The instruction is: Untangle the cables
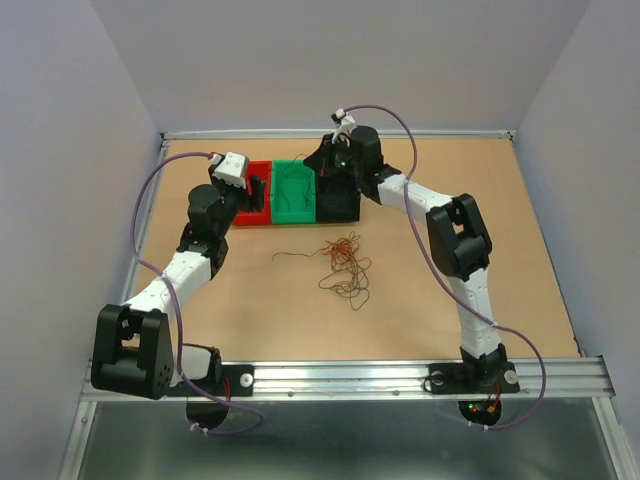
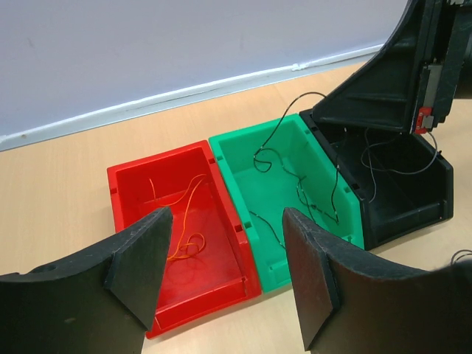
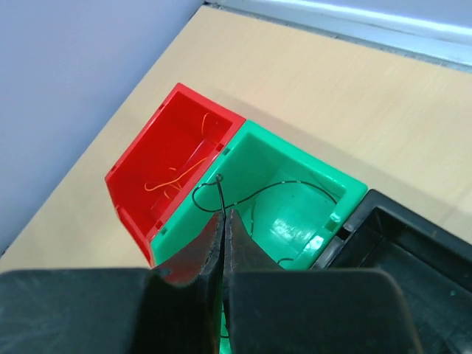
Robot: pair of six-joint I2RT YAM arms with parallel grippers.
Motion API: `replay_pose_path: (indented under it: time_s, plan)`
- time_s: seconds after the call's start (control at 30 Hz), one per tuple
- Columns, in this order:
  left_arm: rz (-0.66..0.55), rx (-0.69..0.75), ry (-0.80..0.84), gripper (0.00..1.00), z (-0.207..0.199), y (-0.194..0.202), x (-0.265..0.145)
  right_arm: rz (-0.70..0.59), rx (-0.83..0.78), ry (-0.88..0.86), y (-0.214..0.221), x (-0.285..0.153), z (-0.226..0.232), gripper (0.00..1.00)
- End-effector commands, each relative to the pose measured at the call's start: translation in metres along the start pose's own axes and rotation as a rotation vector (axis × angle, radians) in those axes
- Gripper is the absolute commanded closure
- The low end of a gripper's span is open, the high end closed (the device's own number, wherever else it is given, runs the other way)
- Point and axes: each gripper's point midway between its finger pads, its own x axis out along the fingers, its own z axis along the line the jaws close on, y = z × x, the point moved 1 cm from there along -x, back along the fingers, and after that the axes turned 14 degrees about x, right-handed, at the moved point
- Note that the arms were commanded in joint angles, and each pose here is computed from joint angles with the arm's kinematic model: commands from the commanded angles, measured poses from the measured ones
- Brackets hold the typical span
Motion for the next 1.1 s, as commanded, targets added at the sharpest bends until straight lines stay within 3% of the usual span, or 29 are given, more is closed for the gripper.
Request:
replay_pose_path:
  time_s: [0.0,0.07,0.43,0.87,1.07]
  plan:
    - [-0.088,0.033,-0.018,0.28,0.011,-0.032,0.005,0.001,-0.078,-0.046,0.003,0.006,0.008,0.99]
    - [-0.083,0.033,-0.013,0.28,0.010,-0.030,0.006,0.053,-0.066,0.011,0.013,0.011,0.001,1.00]
    - [-0.041,0.031,-0.036,0.28,0.013,-0.019,0.015,0.059,-0.109,0.427,0.049,0.009,-0.030,0.99]
    - [-0.057,0.022,-0.099,0.28,0.023,-0.024,0.008,0.063,-0.098,0.515,0.081,0.062,-0.048,0.99]
    - [-0.061,0.022,-0.090,0.28,0.021,-0.024,0.009,0.065,-0.090,0.614,0.102,0.062,-0.075,0.99]
